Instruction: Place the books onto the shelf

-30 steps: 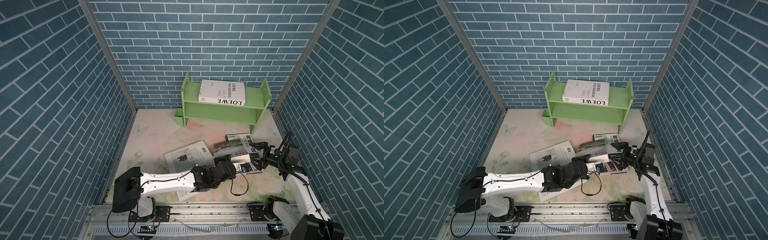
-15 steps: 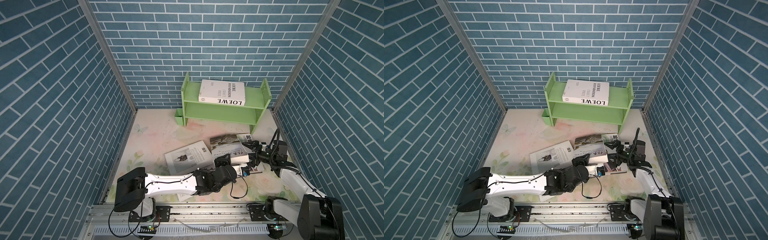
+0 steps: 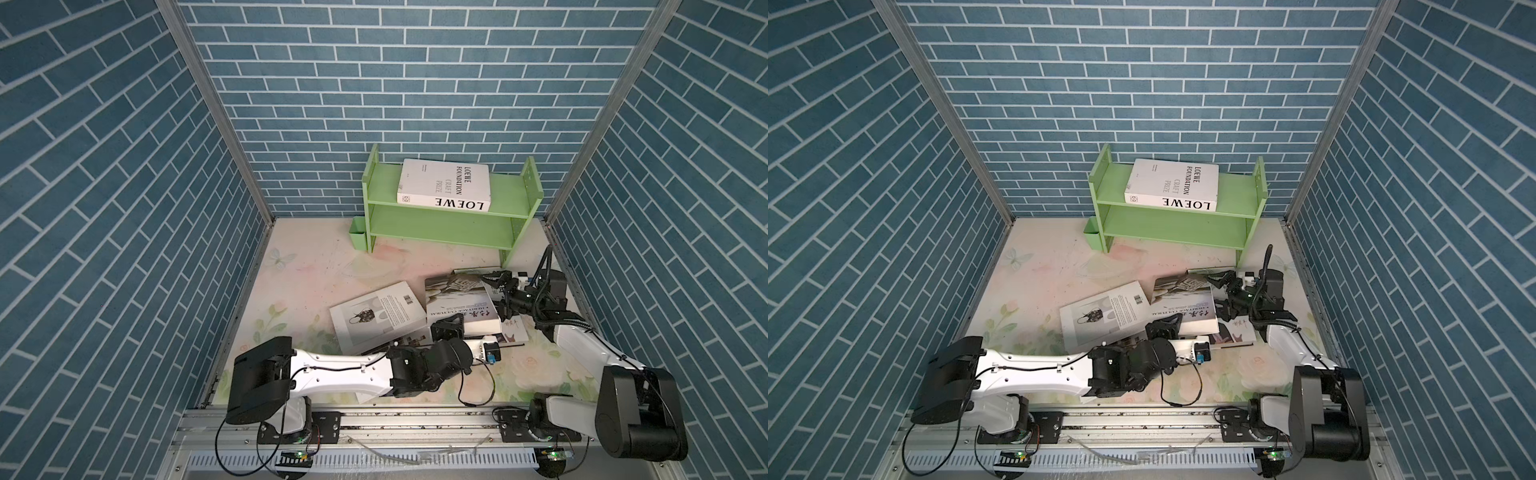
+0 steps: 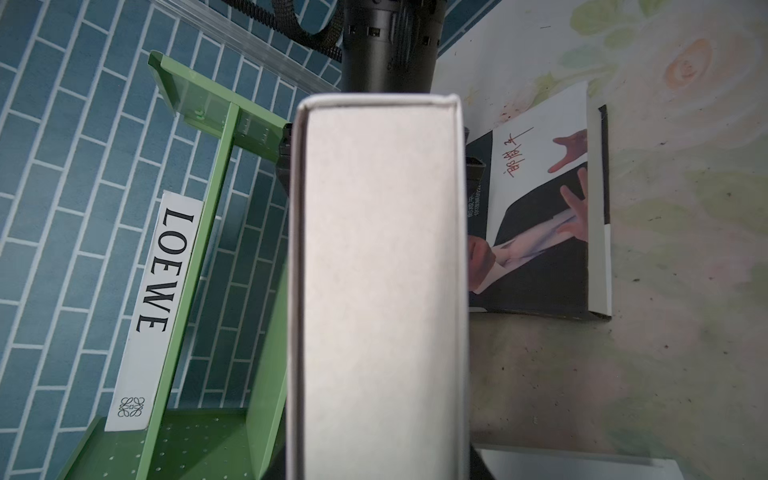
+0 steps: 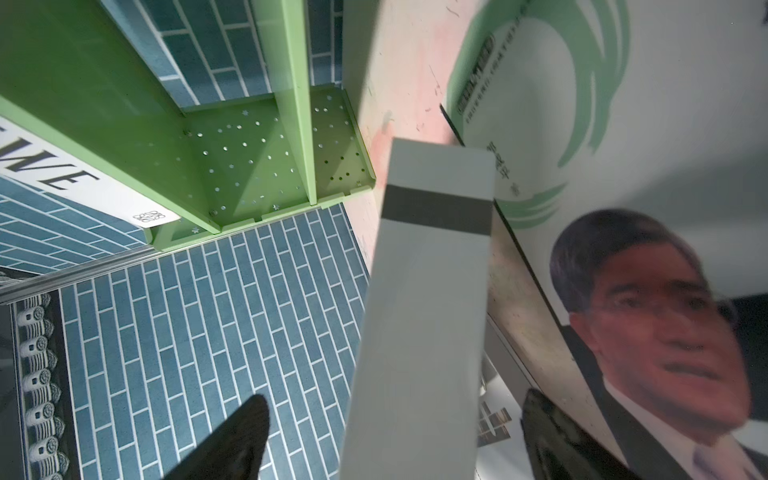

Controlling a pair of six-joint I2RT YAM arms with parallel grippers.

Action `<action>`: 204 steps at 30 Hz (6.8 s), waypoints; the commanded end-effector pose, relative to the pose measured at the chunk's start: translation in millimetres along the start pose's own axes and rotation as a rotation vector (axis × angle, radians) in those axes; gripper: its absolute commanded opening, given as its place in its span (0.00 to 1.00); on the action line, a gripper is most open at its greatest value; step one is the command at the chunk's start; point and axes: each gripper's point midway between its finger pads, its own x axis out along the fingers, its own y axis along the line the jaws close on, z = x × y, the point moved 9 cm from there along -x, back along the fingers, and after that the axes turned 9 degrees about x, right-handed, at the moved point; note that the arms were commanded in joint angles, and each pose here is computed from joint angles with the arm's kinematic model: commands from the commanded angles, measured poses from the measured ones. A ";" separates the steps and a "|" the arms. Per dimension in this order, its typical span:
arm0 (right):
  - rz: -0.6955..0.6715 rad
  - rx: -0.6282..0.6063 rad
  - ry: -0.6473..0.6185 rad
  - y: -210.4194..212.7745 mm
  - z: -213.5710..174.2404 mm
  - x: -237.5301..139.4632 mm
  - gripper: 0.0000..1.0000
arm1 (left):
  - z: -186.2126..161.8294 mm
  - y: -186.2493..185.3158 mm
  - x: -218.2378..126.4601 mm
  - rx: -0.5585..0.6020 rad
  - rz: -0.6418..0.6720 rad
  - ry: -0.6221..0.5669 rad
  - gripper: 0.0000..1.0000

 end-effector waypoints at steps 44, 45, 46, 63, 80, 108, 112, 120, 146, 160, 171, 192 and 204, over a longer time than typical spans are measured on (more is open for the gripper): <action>0.140 0.158 0.031 2.0 16.9 29.0 0.52 | -1.2 6.6 -4.7 -0.005 0.123 -0.039 0.29; 0.142 0.157 0.027 2.3 16.8 28.6 0.49 | -1.0 6.6 -5.3 -0.009 0.125 -0.041 0.31; 0.143 0.157 0.020 2.3 16.8 28.1 0.47 | -1.2 6.9 -5.3 -0.013 0.128 -0.040 0.33; 0.176 0.059 -0.084 34.2 -6.3 -3.7 0.39 | -24.6 56.5 -38.6 -0.432 0.372 0.117 0.99; 0.232 -0.186 -0.418 95.1 -56.3 -83.8 0.37 | -121.5 102.5 -145.8 -1.124 0.386 -0.021 1.00; 0.857 -0.484 -0.793 293.4 -86.7 -159.4 0.36 | -103.7 219.1 -101.5 -1.485 -0.011 -0.461 1.00; 0.933 -0.449 -0.782 314.0 -79.0 -136.2 0.36 | -98.5 248.5 -86.4 -1.596 -0.153 -0.619 1.00; 1.043 -0.372 -0.795 330.0 -76.6 -90.3 0.36 | -99.4 288.0 -49.8 -1.830 -0.326 -0.785 1.00; 1.047 -0.272 -0.684 328.2 -85.6 -20.6 0.36 | -93.5 319.5 4.7 -1.998 -0.537 -1.005 0.77; 1.006 -0.270 -0.640 321.7 -89.8 -7.7 0.38 | -93.5 323.4 3.7 -1.940 -0.448 -0.920 0.53; 0.895 -0.384 -0.619 317.1 -91.9 -10.4 0.64 | -101.6 329.4 -0.1 -1.944 -0.428 -0.893 0.40; 0.582 -0.765 0.002 318.8 -45.1 -64.3 0.95 | -150.2 357.0 -17.9 -1.947 -0.657 -0.713 0.36; 0.490 -0.756 0.053 312.6 -43.7 -59.8 0.97 | -151.2 344.3 -11.0 -1.947 -0.805 -0.670 0.36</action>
